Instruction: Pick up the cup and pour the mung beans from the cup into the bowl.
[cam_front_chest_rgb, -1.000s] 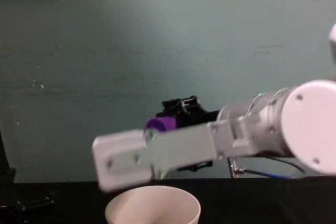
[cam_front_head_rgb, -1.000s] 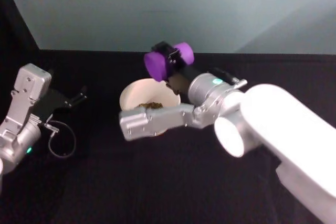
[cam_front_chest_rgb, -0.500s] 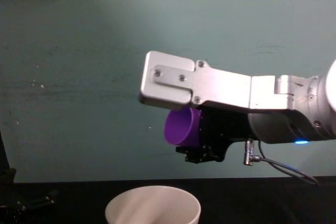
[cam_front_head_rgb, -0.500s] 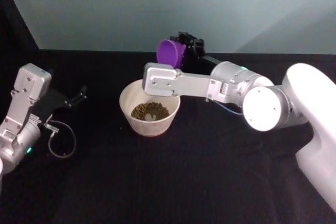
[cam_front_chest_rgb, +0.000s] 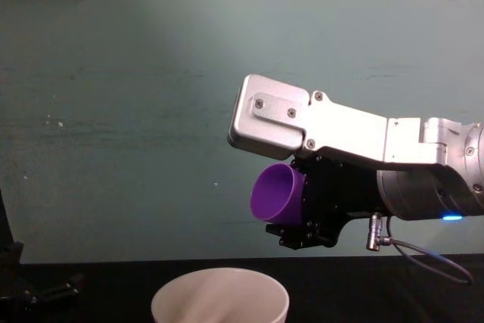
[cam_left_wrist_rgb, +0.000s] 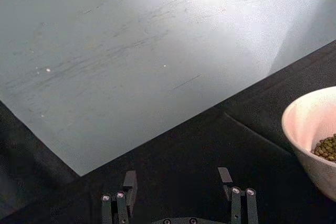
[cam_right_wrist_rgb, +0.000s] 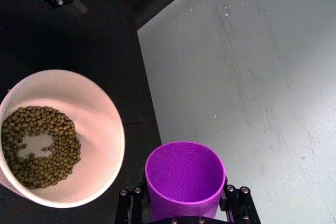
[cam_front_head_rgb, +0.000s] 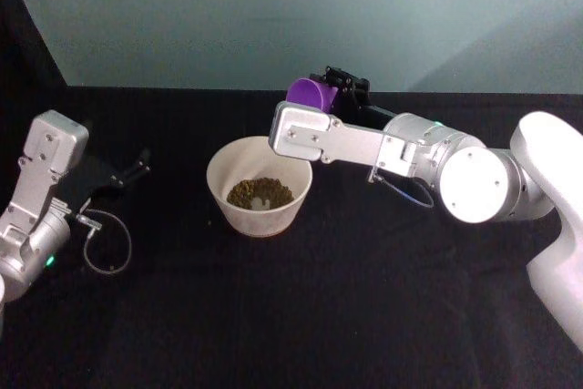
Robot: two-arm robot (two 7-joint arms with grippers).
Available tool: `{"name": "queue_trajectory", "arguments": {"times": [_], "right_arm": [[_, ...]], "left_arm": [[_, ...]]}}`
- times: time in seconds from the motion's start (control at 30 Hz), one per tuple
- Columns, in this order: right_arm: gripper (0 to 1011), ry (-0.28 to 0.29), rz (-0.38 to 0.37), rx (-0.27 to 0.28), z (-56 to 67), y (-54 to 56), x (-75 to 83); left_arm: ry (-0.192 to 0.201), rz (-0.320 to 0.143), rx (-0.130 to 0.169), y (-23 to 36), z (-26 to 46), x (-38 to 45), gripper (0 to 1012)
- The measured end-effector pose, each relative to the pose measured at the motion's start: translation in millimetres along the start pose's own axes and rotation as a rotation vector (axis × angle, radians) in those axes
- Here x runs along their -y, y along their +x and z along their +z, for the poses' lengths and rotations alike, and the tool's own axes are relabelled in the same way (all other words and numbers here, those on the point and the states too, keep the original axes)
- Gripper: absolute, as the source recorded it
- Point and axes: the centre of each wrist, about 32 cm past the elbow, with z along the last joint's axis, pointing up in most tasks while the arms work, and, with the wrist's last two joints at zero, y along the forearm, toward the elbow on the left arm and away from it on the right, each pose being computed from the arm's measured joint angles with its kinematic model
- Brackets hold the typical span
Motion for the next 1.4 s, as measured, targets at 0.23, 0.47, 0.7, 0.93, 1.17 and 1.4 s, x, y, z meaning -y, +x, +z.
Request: {"name": "queue_trajectory", "arguments": {"times": [0.23, 0.47, 0.7, 0.93, 1.17, 1.4], "right_arm": [[720, 0.000, -0.001, 0.000, 0.4, 0.0, -0.2], [721, 0.001, -0.001, 0.000, 0.4, 0.1, -0.2], [720, -0.013, -0.012, 0.013, -2.0, 4.0, 2.8], [720, -0.002, -0.035, -0.065, -19.6, -3.4, 10.3], [720, 0.088, -0.071, -0.326, -58.0, -22.4, 18.2], [720, 0.174, -0.078, -0.629, -90.6, -46.4, 18.1]], "left_arm": [[0.000, 0.000, 0.000, 0.0, 0.0, 0.0, 1000], [0.000, 0.000, 0.000, 0.0, 0.0, 0.0, 1000], [0.000, 0.000, 0.000, 0.0, 0.0, 0.0, 1000], [0.000, 0.000, 0.000, 0.0, 0.0, 0.0, 1000], [0.000, 0.000, 0.000, 0.0, 0.0, 0.0, 1000], [0.000, 0.000, 0.000, 0.0, 0.0, 0.0, 1000]]}}
